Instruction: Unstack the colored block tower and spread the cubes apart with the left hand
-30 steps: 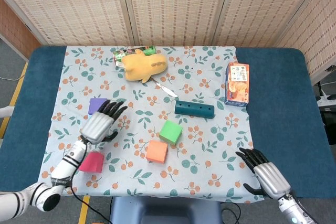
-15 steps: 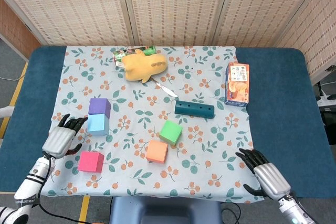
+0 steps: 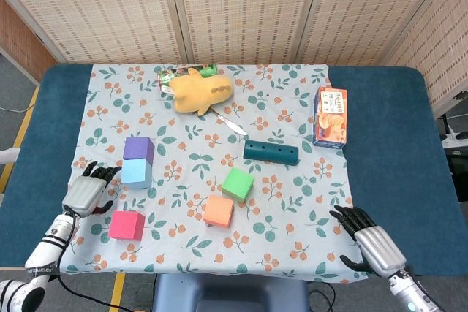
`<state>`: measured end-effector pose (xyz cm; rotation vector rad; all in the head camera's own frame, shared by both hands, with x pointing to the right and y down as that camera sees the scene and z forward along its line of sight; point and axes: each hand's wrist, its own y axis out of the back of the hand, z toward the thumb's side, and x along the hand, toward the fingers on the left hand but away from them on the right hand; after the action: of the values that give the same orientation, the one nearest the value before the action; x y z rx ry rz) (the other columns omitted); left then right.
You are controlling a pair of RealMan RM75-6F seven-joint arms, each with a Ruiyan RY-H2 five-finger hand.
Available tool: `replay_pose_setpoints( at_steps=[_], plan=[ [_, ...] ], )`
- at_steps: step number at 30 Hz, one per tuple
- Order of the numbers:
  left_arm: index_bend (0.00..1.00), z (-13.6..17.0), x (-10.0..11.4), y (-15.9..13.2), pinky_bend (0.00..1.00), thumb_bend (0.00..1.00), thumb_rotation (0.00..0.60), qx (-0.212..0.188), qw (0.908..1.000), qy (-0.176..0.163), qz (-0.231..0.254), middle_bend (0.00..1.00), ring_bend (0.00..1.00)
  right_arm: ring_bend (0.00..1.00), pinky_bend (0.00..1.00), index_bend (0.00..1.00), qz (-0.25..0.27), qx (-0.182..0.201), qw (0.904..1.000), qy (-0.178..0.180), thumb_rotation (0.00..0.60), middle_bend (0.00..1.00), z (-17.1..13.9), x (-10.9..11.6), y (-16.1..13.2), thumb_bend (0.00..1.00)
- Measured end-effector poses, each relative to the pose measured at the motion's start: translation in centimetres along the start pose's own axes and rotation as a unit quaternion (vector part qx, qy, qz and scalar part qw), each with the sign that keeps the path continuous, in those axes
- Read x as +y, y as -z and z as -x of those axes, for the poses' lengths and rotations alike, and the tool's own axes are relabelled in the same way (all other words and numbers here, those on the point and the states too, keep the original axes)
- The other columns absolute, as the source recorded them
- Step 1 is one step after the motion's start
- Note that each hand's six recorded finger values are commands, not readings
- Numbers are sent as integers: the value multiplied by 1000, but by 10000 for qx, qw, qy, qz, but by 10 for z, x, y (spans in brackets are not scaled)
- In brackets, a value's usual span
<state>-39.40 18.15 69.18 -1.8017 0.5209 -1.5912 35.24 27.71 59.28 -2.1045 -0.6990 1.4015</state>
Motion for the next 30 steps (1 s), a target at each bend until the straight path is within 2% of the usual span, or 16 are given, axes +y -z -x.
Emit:
replay_pose_setpoints(
  at_steps=[9,14,23,30],
  plan=[
    [175,-7,-1,1,69,350,600,54,10000,47,6,194,156,0,0,0,-28,-34,10000,-23,600,0,1,-2,1,186],
    [180,-11,0,-9,71,351,600,-90,9999,75,38,199,156,0,0,0,-42,-46,10000,-44,600,0,2,-3,1,186],
    [180,-21,14,-61,81,350,600,-706,9975,-78,-1,200,156,0,0,0,-40,-63,10000,-41,600,0,3,-2,2,186],
    [180,-19,24,-111,86,350,600,-1285,9914,-228,-88,197,156,0,0,0,-12,-58,10000,31,600,0,1,2,3,186]
  ],
)
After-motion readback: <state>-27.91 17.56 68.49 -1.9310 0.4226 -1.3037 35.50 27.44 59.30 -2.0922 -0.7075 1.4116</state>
